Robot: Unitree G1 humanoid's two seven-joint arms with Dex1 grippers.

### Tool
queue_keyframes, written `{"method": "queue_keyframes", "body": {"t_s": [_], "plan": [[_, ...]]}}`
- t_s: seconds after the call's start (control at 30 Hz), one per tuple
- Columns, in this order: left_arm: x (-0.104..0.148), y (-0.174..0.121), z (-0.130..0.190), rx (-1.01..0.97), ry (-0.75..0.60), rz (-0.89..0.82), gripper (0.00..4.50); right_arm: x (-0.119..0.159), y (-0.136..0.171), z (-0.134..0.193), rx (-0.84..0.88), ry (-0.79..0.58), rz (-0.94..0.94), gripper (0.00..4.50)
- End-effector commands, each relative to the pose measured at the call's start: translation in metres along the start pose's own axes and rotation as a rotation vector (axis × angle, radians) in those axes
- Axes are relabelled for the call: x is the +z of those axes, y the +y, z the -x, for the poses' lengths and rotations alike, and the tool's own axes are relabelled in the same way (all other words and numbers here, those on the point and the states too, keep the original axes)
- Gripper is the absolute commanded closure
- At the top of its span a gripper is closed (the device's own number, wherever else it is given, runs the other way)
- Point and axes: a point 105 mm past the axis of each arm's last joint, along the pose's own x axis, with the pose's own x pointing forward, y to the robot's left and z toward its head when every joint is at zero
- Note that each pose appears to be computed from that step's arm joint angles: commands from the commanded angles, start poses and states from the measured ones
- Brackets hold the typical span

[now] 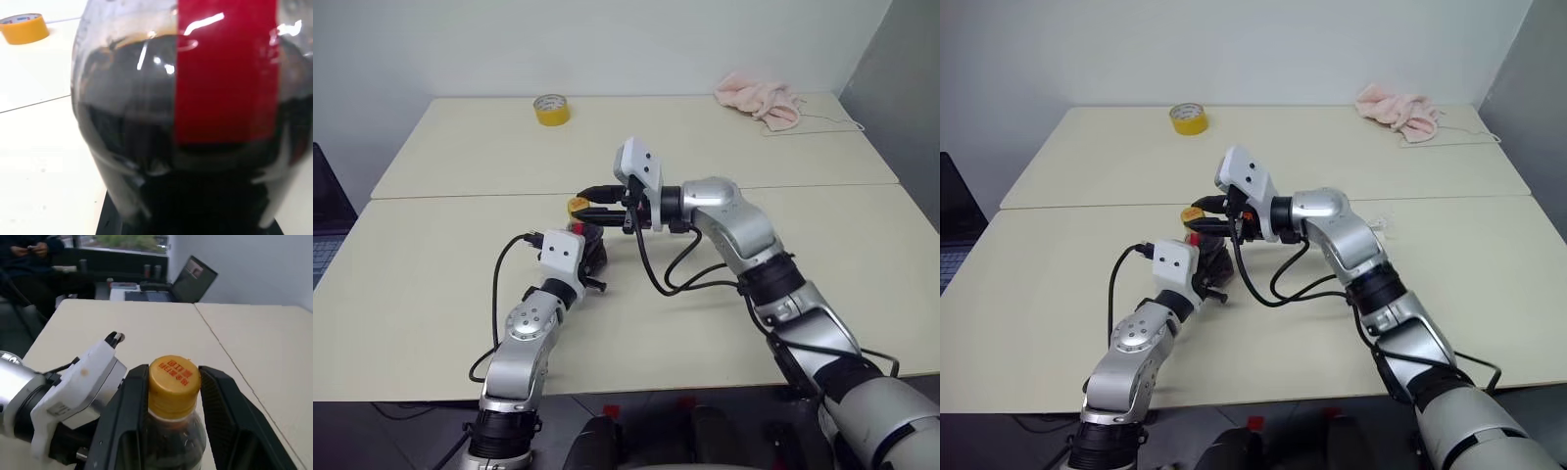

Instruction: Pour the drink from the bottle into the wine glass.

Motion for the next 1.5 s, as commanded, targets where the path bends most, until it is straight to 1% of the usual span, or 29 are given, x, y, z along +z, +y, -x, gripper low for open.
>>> {"method": "queue_keyframes", "body": {"t_s": [0.03, 0.1, 0.13, 0.17, 0.23, 0.27, 0.43, 0.5, 0.53, 0.67, 0.77, 0.83, 0.87, 0.9, 0.93, 1.07, 1.17, 1.33, 1.5], "plan": [[0.024, -0.007, 0.005, -0.029, -0.093, -0.028, 3.73, 0.007, -0.023, 0.004, -0.032, 0.039, 0.124, 3.28], [0.023, -0.008, 0.005, -0.031, -0.092, -0.027, 3.73, 0.009, -0.028, 0.001, -0.014, 0.041, 0.147, 3.28], [0.024, -0.009, 0.005, -0.033, -0.092, -0.027, 3.73, 0.01, -0.03, 0.0, -0.012, 0.033, 0.148, 3.45], [0.024, -0.01, 0.005, -0.034, -0.093, -0.027, 3.73, 0.01, -0.03, -0.001, -0.005, 0.03, 0.144, 3.65], [0.024, -0.01, 0.005, -0.036, -0.093, -0.027, 3.73, 0.009, -0.031, -0.002, 0.003, 0.028, 0.14, 4.31], [0.024, -0.01, 0.005, -0.037, -0.093, -0.027, 3.73, 0.008, -0.031, -0.003, 0.006, 0.025, 0.135, 4.5], [0.025, -0.01, 0.004, -0.04, -0.095, -0.029, 3.74, 0.003, -0.025, -0.003, 0.056, 0.044, 0.133, 4.5], [0.025, -0.01, 0.003, -0.042, -0.096, -0.03, 3.74, 0.006, -0.024, 0.0, 0.065, 0.027, 0.116, 4.12], [0.025, -0.01, 0.003, -0.042, -0.096, -0.03, 3.74, 0.011, -0.025, 0.003, 0.067, -0.004, 0.092, 3.89], [0.027, -0.009, 0.001, -0.042, -0.099, -0.033, 3.74, 0.027, -0.028, 0.017, 0.042, -0.096, 0.012, 2.55], [0.027, -0.009, 0.001, -0.039, -0.101, -0.033, 3.74, 0.033, -0.026, 0.025, 0.027, -0.118, -0.005, 1.47], [0.028, -0.007, 0.002, -0.03, -0.108, -0.031, 3.74, 0.033, -0.017, 0.034, -0.001, -0.138, -0.039, 0.79], [0.029, -0.006, 0.002, -0.023, -0.114, -0.03, 3.74, 0.033, -0.012, 0.038, -0.047, -0.161, -0.076, 0.43], [0.03, -0.006, 0.002, -0.018, -0.118, -0.028, 3.74, 0.03, -0.005, 0.038, -0.094, -0.167, -0.092, 0.29], [0.03, -0.005, 0.002, -0.016, -0.12, -0.027, 3.74, 0.028, -0.001, 0.038, -0.128, -0.169, -0.102, 0.05], [0.03, -0.005, 0.002, -0.007, -0.129, -0.018, 3.74, 0.024, 0.009, 0.03, -0.293, -0.181, -0.159, 0.0], [0.03, -0.005, 0.003, -0.004, -0.133, -0.018, 3.74, 0.023, 0.011, 0.024, -0.38, -0.186, -0.184, 0.0], [0.028, -0.006, 0.003, -0.008, -0.13, -0.019, 3.74, 0.031, 0.014, 0.017, -0.407, -0.215, -0.211, 0.0], [0.027, -0.006, 0.002, -0.007, -0.131, -0.018, 3.74, 0.027, 0.014, 0.015, -0.409, -0.175, -0.189, 0.0]]}}
